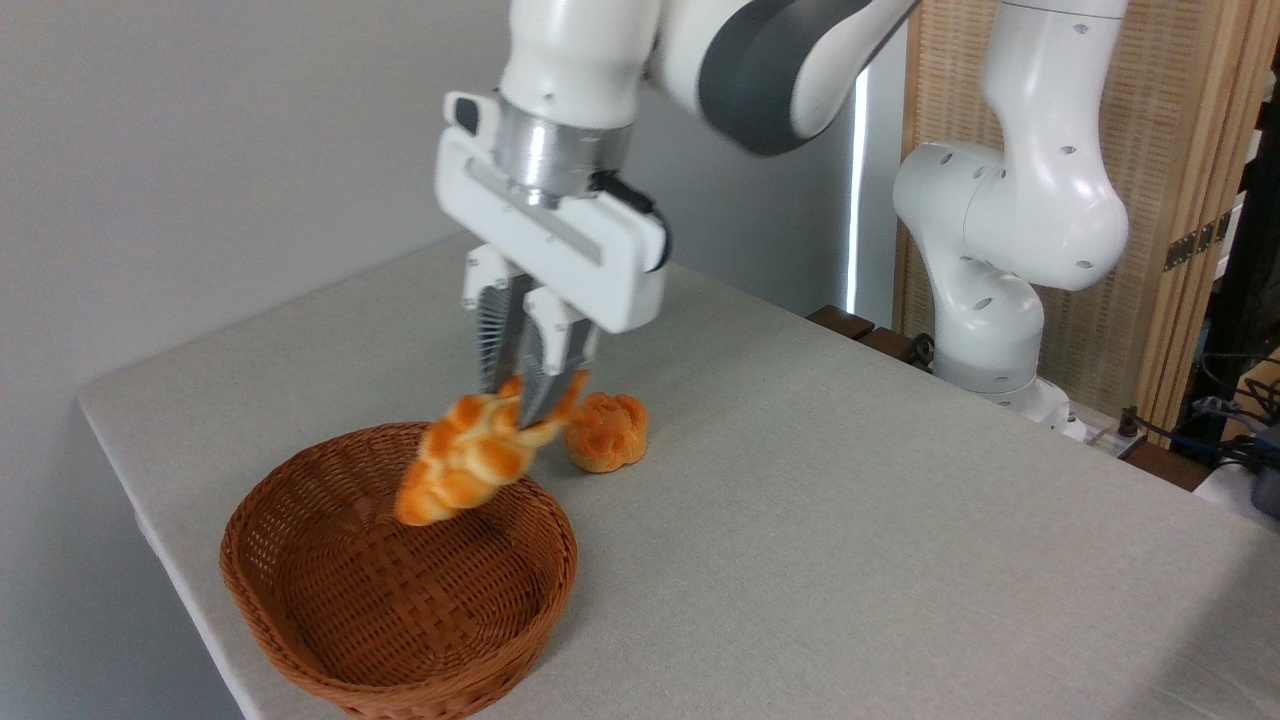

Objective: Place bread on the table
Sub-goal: 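Lift the braided roll out of the basket and carry it beside the bun, then lower the roll onto the table and open the gripper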

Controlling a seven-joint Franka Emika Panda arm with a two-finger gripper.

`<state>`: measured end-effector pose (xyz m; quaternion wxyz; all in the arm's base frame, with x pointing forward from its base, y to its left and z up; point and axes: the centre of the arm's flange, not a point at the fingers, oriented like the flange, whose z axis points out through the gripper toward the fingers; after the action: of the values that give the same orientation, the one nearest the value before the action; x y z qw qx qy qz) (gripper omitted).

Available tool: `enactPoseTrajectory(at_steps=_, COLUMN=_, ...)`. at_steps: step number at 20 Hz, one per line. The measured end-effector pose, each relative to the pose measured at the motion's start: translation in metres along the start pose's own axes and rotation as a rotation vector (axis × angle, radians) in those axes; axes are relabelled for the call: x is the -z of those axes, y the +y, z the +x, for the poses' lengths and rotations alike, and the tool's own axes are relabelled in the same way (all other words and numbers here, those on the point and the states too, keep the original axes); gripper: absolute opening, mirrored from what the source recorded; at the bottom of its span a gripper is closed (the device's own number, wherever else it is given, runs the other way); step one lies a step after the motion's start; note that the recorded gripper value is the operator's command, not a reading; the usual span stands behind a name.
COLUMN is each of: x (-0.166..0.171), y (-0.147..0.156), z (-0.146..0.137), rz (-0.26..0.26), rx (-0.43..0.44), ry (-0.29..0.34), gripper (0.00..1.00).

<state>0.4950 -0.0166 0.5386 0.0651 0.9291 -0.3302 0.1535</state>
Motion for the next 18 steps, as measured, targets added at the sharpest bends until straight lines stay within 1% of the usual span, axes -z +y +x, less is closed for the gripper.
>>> enactPoseTrajectory(at_steps=4, x=0.023, y=-0.012, z=-0.045, rz=-0.054, rx=-0.144, ry=-0.13, gripper=0.32)
enactPoseTrajectory(at_steps=6, x=0.021, y=-0.01, z=-0.057, rz=-0.082, rx=-0.208, ry=-0.195, gripper=0.32)
enactPoseTrajectory(at_steps=7, x=0.017, y=-0.007, z=-0.059, rz=-0.097, rx=-0.232, ry=-0.214, gripper=0.32)
enactPoseTrajectory(at_steps=13, x=-0.02, y=0.016, z=-0.06, rz=-0.165, rx=-0.292, ry=-0.271, gripper=0.33)
enactPoseTrajectory(at_steps=16, x=-0.03, y=0.02, z=-0.063, rz=-0.182, rx=-0.296, ry=-0.287, gripper=0.34)
enactPoseTrajectory(at_steps=18, x=-0.032, y=0.02, z=-0.064, rz=-0.186, rx=-0.295, ry=-0.291, gripper=0.39)
